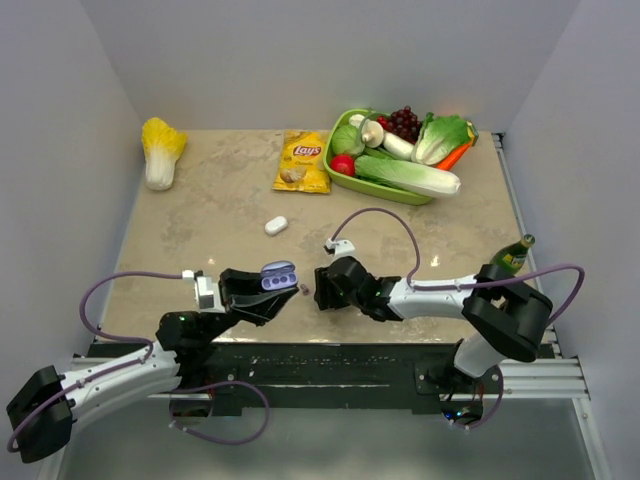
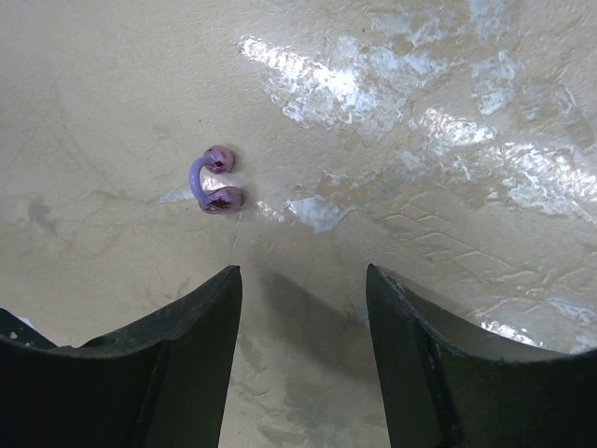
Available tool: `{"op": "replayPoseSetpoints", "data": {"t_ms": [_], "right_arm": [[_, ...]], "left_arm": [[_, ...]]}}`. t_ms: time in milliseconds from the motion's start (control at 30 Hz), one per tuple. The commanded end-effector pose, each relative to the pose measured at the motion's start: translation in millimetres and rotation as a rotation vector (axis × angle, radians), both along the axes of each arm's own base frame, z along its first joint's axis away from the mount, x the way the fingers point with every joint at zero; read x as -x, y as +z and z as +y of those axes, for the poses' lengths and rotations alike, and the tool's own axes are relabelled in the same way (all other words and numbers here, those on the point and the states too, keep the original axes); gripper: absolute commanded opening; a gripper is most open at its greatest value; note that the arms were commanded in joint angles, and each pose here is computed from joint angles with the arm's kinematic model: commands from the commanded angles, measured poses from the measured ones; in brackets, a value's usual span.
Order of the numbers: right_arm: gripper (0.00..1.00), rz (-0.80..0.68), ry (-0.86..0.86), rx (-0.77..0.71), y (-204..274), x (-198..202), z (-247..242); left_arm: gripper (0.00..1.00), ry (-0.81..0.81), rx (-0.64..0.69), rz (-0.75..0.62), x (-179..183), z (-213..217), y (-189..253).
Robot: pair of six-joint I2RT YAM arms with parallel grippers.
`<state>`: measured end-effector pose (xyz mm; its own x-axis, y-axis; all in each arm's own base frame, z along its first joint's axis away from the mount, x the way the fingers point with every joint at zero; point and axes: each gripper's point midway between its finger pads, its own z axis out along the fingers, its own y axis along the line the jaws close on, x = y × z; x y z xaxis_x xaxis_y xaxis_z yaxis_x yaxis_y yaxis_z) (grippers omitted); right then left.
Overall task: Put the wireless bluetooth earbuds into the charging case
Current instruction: Pick up the earbud from the center of the board.
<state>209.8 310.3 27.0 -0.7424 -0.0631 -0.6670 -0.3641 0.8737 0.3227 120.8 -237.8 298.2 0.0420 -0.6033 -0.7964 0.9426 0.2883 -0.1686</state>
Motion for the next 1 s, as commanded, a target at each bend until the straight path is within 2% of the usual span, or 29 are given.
{"op": "replayPoseSetpoints", "data": {"t_ms": [0,367,600,800,967], "right_arm": [[0.59,-0.067,0.05,0.093,13,-13,0],[0.61,-0.085,0.158,0.055,30,-17,32],[0.61,-0.071,0.19,0.075,23,-20,42],[0.58,-0.067,0.195,0.087,16,-25,49],[0.51,-0.08,0.18,0.085,17,-29,51]], "left_arm": [[0.0,0.017,-0.182,0.138,1,5,-108],[0.0,0.015,-0.185,0.137,1,4,-107],[0.0,0.02,-0.188,0.139,-1,4,-107],[0.0,0.019,-0.194,0.142,0,4,-109],[0.0,0.023,-0.198,0.145,-1,4,-111]]}}
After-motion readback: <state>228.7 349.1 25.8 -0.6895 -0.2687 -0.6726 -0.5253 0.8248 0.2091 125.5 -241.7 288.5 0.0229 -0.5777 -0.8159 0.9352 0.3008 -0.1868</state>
